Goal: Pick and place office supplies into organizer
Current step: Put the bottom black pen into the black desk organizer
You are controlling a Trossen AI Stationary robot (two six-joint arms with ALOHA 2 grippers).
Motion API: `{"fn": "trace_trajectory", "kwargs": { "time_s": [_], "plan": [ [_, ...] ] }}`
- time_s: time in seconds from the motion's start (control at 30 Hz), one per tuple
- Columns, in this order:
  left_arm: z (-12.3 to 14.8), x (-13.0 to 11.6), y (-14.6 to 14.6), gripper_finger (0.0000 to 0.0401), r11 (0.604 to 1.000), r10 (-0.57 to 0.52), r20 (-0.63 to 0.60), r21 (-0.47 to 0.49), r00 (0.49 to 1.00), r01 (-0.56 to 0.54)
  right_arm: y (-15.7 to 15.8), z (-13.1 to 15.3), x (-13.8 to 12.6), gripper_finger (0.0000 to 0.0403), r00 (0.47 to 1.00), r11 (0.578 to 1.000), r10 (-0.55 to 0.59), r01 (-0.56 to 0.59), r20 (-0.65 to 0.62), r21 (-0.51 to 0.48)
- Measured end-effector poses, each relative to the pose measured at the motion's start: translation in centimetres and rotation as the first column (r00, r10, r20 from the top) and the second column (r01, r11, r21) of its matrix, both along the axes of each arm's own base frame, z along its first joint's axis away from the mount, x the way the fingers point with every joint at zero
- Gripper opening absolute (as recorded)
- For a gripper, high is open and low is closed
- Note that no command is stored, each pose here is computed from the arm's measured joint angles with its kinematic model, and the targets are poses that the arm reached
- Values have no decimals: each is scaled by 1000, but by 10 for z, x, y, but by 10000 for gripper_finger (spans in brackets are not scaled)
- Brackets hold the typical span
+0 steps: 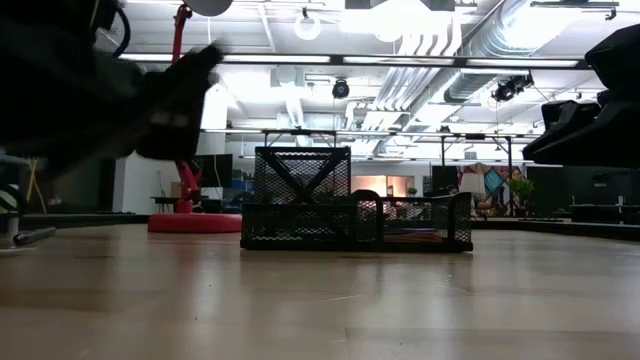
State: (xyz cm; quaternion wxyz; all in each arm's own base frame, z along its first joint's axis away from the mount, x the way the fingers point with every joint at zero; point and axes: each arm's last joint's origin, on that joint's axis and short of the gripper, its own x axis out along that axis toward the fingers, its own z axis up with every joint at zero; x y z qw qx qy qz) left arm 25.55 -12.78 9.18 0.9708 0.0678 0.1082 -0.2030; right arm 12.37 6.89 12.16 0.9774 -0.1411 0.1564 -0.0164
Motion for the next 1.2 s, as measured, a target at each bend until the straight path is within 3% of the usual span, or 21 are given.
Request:
{"fn": "trace_trajectory", "kwargs": {
  "time_s": [0.67,0.97,1.2],
  "plan": [
    [18,38,3,20,985,171,46,3,984,-171,0,0,0,87,1000,1000,1,-1,-1,-2],
    [31,68,19,23,968,221,-18,-117,975,-222,0,0,0,87,1000,1000,0,0,0,-1],
    [38,74,21,26,948,283,6,-154,959,-279,0,0,0,87,1000,1000,0,0,-1,-1]
  ]
}}
